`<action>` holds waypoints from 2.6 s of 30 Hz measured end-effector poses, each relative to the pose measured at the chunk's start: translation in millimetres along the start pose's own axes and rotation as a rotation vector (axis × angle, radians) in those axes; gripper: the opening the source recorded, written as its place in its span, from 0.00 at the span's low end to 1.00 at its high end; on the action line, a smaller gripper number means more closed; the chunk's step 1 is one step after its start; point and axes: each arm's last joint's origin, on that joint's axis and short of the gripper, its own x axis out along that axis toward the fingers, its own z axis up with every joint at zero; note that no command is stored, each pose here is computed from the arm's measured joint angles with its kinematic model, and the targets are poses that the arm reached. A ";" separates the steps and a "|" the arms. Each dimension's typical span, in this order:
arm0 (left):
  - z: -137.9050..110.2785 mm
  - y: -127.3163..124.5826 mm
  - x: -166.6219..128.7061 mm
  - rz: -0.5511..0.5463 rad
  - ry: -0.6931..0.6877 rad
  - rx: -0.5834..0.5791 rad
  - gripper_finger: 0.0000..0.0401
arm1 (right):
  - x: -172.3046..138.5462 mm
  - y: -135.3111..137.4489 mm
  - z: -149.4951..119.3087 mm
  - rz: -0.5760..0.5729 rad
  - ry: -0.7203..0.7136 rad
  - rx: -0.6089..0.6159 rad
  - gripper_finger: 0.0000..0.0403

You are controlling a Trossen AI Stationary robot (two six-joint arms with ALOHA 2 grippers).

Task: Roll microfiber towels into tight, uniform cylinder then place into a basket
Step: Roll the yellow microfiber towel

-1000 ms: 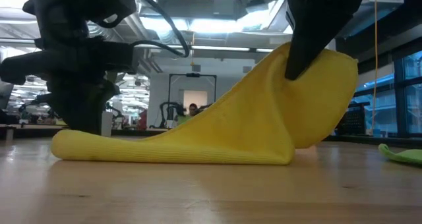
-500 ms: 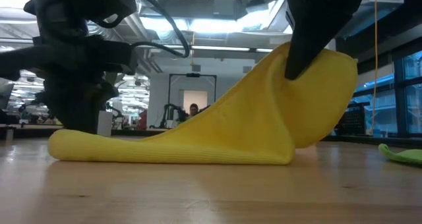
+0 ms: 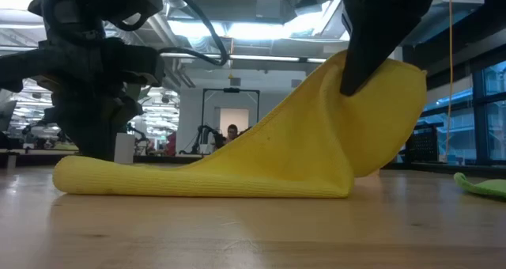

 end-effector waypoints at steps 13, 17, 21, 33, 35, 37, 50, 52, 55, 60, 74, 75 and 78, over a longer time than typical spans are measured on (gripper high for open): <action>1.3 8.6 -29.2 0.077 -0.104 -0.017 0.00 | 17.4 -30.7 21.4 0.030 0.103 -0.036 0.03; 1.4 11.7 -31.7 0.081 -0.104 -0.027 0.00 | 27.1 -50.3 33.9 0.015 0.116 -0.053 0.03; 0.5 14.3 -31.5 0.093 -0.087 -0.020 0.00 | 36.4 -70.9 45.2 0.000 0.130 -0.068 0.03; 0.7 18.4 -31.4 0.135 -0.088 -0.034 0.00 | 52.2 -112.8 60.8 -0.067 0.165 -0.074 0.03; 0.5 19.2 -31.5 0.161 -0.094 -0.034 0.00 | 52.6 -113.9 61.3 -0.066 0.167 -0.091 0.03; 0.5 20.0 -31.6 0.181 -0.099 -0.034 0.00 | 52.8 -114.3 61.4 -0.063 0.168 -0.093 0.03; -13.1 30.3 -34.6 0.426 -0.060 -0.178 0.00 | 54.7 -120.8 65.4 -0.143 0.126 -0.077 0.03; -13.4 28.8 -34.8 0.434 -0.069 -0.170 0.00 | 54.2 -121.2 65.4 -0.186 0.111 -0.085 0.03; -14.1 26.0 -37.0 0.440 -0.088 -0.158 0.00 | 50.6 -117.3 63.3 -0.211 0.111 -0.108 0.03; -8.0 17.5 -47.0 0.432 -0.094 -0.136 0.00 | 42.2 -107.1 62.1 -0.079 0.156 -0.117 0.03; -18.8 -25.8 -63.7 0.167 0.044 0.058 0.00 | 23.9 -55.9 47.5 0.374 0.219 -0.229 0.03; -21.7 -28.7 -63.2 0.161 0.045 0.071 0.00 | 23.8 -52.1 47.1 0.389 0.202 -0.237 0.03; -27.1 -37.2 -63.5 0.134 0.041 0.103 0.00 | 25.3 -44.5 44.7 0.379 0.158 -0.242 0.03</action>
